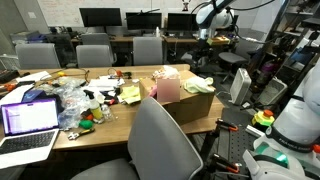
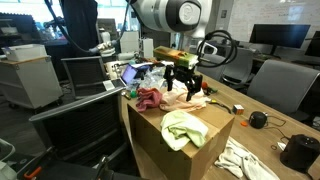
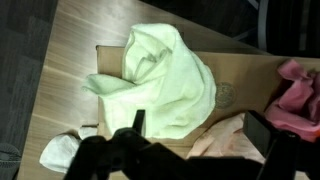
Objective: Put the green towel, the pink shirt and the peach shirt on the backrest of the chair respectively
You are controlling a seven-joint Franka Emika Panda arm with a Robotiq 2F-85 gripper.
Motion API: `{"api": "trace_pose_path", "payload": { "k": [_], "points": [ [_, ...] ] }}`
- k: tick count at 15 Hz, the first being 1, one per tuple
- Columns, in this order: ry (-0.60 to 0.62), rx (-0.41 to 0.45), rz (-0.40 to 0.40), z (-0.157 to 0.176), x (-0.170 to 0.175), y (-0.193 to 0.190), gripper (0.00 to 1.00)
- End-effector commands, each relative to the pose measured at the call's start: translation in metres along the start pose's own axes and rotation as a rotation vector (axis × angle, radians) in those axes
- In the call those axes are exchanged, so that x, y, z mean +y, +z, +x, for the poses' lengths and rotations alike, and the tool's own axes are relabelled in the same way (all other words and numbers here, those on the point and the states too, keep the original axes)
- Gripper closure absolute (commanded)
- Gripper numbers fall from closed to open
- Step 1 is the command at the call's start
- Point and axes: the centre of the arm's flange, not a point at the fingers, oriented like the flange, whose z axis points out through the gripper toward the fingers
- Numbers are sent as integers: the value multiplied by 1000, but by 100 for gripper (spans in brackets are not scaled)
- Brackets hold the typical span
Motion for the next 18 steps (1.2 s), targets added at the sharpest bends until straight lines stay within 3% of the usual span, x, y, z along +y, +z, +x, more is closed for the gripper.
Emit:
{"api": "trace_pose_path", "payload": {
  "k": [1,6,13,18],
  "points": [
    [80,4,6,13,12,22,0],
    [120,-13,8,17,15,47,0],
    [122,14,71,27,7,58,0],
    [128,-20,90,44,1,77,0]
  ]
}}
